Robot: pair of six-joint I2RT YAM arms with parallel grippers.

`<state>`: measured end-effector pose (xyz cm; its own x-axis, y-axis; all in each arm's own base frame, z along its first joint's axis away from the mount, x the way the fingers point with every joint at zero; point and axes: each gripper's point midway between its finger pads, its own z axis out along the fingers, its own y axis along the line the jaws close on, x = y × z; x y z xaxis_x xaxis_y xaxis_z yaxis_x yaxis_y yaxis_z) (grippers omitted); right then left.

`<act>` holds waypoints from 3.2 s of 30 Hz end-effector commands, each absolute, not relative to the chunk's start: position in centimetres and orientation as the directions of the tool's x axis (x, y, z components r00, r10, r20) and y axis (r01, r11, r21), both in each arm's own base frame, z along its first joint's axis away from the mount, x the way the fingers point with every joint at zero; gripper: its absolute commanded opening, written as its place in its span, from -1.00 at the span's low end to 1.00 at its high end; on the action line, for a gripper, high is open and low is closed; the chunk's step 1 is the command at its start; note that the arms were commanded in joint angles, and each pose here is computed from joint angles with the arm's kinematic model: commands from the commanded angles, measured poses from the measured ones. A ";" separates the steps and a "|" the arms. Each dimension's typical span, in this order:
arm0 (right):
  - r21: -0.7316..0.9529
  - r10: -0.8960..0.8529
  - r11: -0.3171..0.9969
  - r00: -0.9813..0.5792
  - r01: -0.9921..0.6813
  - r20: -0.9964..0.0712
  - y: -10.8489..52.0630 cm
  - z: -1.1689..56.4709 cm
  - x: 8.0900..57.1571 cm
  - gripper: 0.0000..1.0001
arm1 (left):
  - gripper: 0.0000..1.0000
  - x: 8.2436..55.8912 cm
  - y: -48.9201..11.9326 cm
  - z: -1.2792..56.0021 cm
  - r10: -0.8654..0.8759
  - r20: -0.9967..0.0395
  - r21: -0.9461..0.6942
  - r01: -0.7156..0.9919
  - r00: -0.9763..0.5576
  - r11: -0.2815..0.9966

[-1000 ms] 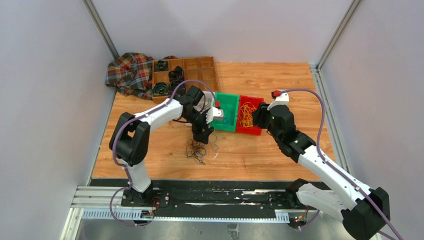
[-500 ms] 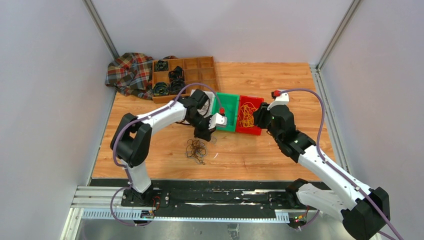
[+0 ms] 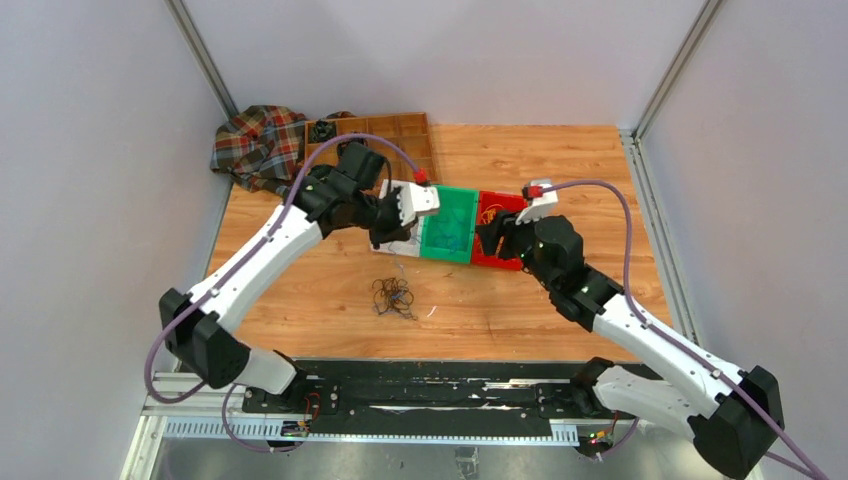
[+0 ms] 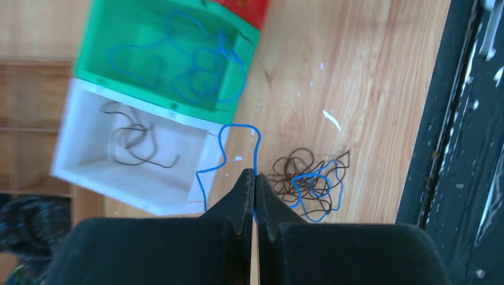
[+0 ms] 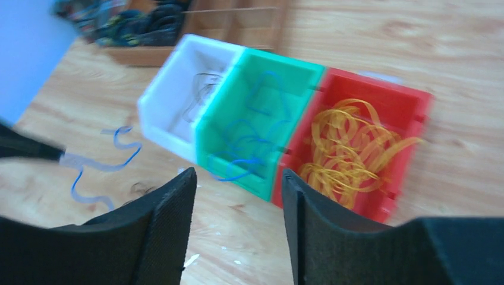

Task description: Untangle the cables

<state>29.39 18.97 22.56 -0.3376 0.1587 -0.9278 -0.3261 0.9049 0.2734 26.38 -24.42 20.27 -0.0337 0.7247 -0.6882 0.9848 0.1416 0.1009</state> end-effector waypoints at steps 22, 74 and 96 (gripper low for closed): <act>0.147 0.179 0.422 -0.077 -0.895 -0.981 39.2 29.6 21.3 0.36 | -0.99 22.2 -21.8 41.6 0.449 -0.889 0.269 0.892 0.085 0.364; 0.149 0.150 0.988 -0.039 0.029 -0.988 9.9 22.4 29.2 0.23 | -0.99 40.7 -35.1 32.0 0.518 -0.814 0.472 0.820 0.264 0.323; 0.149 0.152 0.987 -0.056 0.055 -0.987 8.8 22.2 29.5 0.19 | -0.99 38.4 -35.6 18.2 0.670 -0.742 0.300 0.908 0.031 0.291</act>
